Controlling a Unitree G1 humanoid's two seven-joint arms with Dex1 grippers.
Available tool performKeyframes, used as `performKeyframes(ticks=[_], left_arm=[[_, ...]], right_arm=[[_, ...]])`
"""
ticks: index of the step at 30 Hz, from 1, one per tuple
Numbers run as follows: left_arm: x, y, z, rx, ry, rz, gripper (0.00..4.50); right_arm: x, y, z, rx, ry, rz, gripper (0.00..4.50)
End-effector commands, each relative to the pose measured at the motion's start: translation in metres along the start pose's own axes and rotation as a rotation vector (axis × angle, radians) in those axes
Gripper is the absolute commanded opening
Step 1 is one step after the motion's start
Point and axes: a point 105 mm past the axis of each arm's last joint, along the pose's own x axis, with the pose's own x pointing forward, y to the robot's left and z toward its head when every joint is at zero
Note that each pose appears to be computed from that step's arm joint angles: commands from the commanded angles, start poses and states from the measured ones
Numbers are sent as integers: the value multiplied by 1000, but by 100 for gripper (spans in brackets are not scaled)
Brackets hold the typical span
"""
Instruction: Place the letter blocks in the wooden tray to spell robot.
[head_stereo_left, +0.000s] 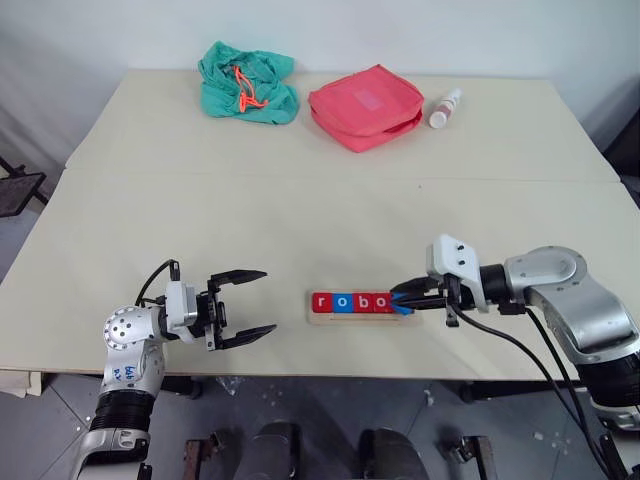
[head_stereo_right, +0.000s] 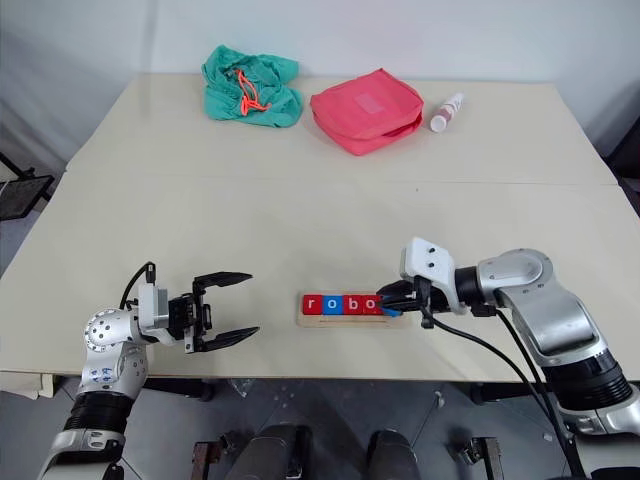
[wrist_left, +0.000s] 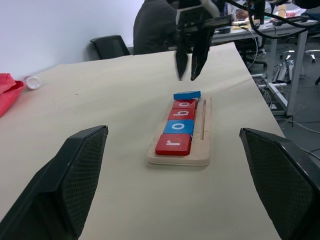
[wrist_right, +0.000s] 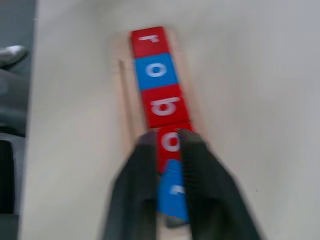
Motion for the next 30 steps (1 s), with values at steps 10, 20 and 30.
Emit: performKeyframes(ticks=[10,20,30], left_arm=[[0,-2,3,21,-2,2,450],[0,-3,3,19,0,4,450],[1,-3,2,20,-1,3,450]], right_arm=[[3,2,-20,-19,80,25,3],[-10,-1,-24,-50,121,8,3],[-19,-4,2,-67,32,-22,3]])
